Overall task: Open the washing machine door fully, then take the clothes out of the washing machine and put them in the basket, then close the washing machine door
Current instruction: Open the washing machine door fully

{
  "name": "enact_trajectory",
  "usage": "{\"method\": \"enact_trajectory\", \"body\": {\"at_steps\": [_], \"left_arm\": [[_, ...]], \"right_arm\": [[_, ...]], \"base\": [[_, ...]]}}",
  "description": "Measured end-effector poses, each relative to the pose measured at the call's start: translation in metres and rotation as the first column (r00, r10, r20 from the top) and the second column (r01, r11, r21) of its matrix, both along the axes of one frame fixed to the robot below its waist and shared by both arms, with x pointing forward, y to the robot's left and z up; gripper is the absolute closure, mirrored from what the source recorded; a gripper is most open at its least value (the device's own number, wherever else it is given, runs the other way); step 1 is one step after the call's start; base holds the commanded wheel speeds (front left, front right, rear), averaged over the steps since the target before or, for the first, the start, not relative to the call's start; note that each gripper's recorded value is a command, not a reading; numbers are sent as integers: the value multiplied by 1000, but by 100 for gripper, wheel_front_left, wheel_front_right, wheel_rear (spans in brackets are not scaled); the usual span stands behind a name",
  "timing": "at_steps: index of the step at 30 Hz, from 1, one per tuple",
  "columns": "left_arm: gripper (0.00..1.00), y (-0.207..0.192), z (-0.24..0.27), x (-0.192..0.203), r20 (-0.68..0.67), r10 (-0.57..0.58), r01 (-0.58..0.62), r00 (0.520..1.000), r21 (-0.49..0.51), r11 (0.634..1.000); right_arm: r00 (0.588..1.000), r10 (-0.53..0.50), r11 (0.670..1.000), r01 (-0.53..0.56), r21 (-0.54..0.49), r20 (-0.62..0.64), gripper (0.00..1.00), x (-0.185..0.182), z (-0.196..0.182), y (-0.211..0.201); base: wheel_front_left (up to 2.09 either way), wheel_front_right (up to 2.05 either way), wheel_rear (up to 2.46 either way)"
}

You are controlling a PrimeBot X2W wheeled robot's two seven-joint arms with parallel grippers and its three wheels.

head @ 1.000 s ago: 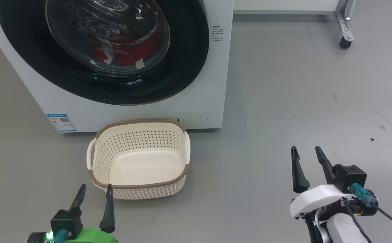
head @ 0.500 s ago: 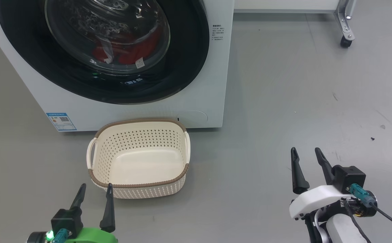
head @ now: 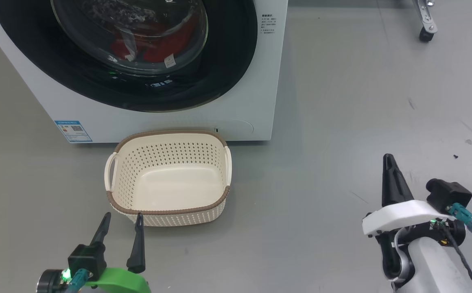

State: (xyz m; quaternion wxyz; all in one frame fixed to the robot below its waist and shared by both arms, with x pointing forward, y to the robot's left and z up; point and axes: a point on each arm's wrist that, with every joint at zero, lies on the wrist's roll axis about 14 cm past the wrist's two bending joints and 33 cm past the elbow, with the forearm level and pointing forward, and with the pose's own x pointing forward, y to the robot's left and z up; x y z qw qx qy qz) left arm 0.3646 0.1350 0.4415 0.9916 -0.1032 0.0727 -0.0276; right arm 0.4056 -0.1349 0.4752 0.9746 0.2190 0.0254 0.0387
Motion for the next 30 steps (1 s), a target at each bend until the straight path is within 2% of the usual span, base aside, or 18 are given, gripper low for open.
{"method": "enact_trajectory", "body": {"at_steps": [6,12,22,30], "left_arm": [[0,-9,-7,4,-19,-32,32,999,-5,999],[0,-20,-8,15,-18,-70,70,997,-16,997],[0,-18,-19,27,-44,-64,62,997,-32,998],[0,-17,-28,41,-58,-61,59,996,-38,998]], "right_arm": [[999,-48,992,48,120,-2,100,20,2,-11],[996,-94,967,90,236,6,100,50,10,-23],[998,-59,953,48,299,29,100,106,25,-20],[998,8,924,-33,381,67,100,154,46,-2]], "base": [[0,0,0],[0,0,0],[0,0,0],[0,0,0]]}}
